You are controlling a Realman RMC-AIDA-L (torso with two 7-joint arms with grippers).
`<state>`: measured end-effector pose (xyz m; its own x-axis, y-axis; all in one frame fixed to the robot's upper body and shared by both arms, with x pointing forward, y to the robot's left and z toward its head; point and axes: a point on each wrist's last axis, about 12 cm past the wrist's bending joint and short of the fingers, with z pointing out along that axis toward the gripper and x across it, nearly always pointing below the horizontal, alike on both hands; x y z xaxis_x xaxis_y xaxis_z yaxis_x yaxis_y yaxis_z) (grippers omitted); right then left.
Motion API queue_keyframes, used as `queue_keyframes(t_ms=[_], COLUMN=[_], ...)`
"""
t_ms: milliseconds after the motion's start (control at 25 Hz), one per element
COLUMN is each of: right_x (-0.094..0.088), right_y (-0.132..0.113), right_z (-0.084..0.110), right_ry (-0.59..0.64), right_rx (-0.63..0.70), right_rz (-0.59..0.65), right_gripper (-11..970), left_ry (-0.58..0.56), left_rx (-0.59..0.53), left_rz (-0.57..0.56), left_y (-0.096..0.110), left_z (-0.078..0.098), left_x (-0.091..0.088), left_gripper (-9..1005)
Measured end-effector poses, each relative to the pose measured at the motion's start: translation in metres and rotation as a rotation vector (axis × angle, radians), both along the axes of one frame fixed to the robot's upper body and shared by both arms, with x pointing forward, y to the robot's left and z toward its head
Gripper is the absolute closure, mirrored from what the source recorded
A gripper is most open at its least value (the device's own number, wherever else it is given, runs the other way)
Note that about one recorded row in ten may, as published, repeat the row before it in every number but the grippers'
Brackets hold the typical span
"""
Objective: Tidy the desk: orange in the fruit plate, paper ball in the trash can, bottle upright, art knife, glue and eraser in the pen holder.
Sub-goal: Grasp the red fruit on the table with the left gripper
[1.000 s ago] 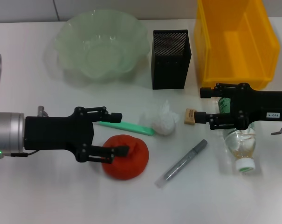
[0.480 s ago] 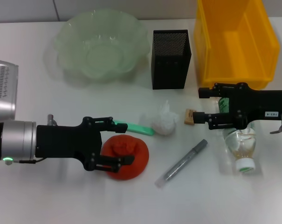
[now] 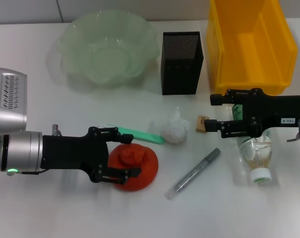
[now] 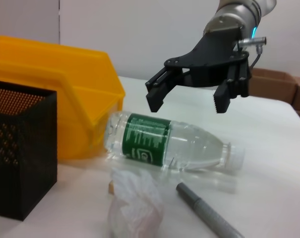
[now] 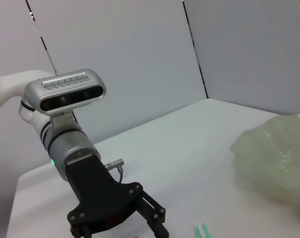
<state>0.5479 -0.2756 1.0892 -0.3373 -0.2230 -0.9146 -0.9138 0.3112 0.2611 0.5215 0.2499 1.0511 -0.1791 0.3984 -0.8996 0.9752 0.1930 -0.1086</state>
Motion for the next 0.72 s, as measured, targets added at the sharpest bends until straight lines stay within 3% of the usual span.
queue_keyframes(t_ms=[720], right_x=[0.0003], right_y=[0.0009], right_z=[-0.0003], right_ry=[0.012], right_rx=[-0.008], right_rz=[0.006], right_gripper=[142], left_ry=[-0.007], left_rx=[0.047], left_rz=[0.023], left_y=[0.0000], left_z=[-0.0061], left_x=[0.0021], left_gripper=[167])
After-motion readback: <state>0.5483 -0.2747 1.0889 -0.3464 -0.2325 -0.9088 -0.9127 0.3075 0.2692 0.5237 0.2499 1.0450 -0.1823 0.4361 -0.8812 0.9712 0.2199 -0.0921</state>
